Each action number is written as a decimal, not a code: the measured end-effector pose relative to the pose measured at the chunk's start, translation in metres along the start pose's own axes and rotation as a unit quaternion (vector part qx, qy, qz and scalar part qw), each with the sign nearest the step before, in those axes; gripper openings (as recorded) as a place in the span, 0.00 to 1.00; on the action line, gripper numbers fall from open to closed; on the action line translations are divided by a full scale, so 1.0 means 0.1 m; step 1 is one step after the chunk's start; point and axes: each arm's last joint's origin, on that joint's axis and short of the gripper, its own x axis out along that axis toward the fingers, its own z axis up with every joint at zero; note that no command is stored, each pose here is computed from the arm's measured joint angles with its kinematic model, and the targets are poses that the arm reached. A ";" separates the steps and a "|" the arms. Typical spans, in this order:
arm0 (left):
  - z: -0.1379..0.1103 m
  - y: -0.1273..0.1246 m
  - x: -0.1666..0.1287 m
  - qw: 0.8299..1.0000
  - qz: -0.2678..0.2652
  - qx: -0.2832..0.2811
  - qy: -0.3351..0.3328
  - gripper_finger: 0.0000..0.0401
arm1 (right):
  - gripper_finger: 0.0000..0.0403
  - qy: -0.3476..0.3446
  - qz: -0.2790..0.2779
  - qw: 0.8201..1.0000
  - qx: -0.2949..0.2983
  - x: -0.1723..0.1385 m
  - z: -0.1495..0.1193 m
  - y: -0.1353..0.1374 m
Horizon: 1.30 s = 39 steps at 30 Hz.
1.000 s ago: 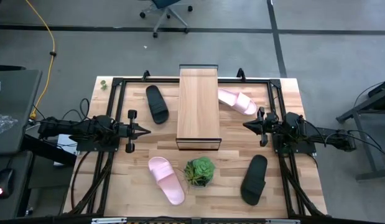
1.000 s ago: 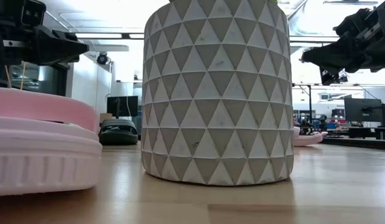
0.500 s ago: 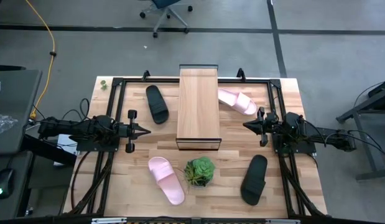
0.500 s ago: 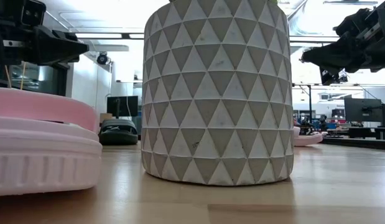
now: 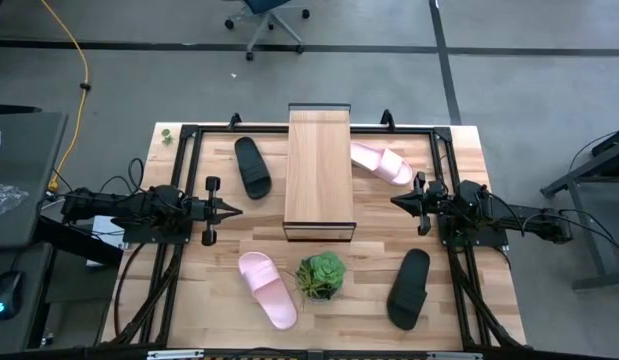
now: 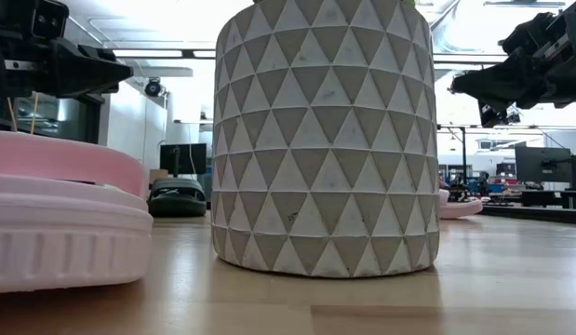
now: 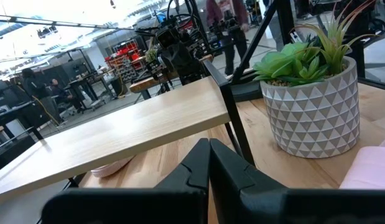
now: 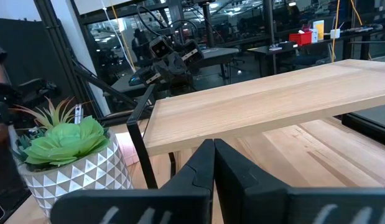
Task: Pick and place slides into the shelf
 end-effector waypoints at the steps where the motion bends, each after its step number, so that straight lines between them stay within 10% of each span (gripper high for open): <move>1: 0.00 0.00 0.00 1.000 0.000 0.000 0.000 0.00 | 0.00 0.000 0.000 1.000 0.000 0.00 0.00 0.00; 27: 0.00 0.00 0.00 1.000 -0.001 -0.003 0.000 0.00 | 0.00 0.000 0.000 1.000 0.000 0.00 0.00 0.00; 39: 0.00 0.00 0.00 0.995 -0.005 -0.100 -0.001 0.00 | 0.00 0.000 0.000 1.000 0.000 0.00 0.00 0.00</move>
